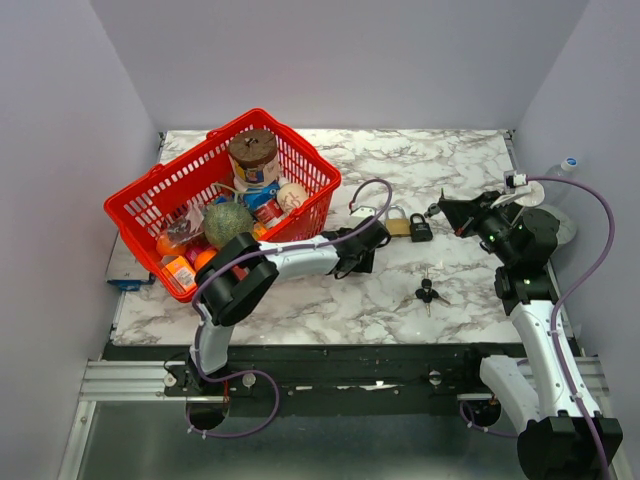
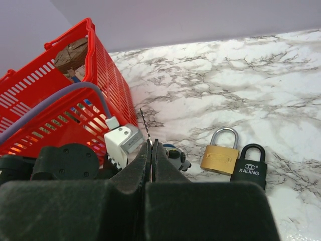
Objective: Unlock with the key
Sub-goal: Pick up the lock from the center of the board.
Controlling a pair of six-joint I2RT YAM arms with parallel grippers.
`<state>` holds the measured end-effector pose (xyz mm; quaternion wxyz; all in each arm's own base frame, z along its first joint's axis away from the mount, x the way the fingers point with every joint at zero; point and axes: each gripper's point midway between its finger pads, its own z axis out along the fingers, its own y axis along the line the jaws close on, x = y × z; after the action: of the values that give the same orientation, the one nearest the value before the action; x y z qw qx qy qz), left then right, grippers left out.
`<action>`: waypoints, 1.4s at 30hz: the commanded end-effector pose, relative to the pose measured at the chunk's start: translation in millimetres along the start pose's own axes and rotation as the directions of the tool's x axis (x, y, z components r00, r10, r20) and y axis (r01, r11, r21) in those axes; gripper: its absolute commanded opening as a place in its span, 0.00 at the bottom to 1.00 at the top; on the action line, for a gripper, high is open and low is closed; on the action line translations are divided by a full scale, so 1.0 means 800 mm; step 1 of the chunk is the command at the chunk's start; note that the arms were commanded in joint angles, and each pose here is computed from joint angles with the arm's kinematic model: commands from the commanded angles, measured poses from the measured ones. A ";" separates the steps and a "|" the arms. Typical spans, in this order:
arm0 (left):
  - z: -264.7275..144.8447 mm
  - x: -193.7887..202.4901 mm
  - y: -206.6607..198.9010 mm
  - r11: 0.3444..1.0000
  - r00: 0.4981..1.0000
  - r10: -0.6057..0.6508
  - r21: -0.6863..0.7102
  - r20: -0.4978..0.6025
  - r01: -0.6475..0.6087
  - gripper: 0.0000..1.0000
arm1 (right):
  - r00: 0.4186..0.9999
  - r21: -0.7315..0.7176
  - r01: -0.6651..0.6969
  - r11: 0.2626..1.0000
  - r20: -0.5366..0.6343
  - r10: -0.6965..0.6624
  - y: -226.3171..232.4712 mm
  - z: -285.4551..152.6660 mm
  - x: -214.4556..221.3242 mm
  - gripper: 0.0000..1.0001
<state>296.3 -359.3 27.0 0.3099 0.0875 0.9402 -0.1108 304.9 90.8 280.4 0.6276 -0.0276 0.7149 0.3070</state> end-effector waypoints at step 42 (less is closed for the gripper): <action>-0.091 -0.075 -0.042 0.948 0.987 0.153 0.276 0.041 -0.158 0.00 | 0.991 -0.133 -0.041 0.990 -0.131 0.023 0.029 -0.005 0.039 0.01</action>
<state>287.0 -364.2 59.9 0.2694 0.1903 0.9308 -0.1574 296.4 102.6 269.7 0.6013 -0.0574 0.7264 0.3279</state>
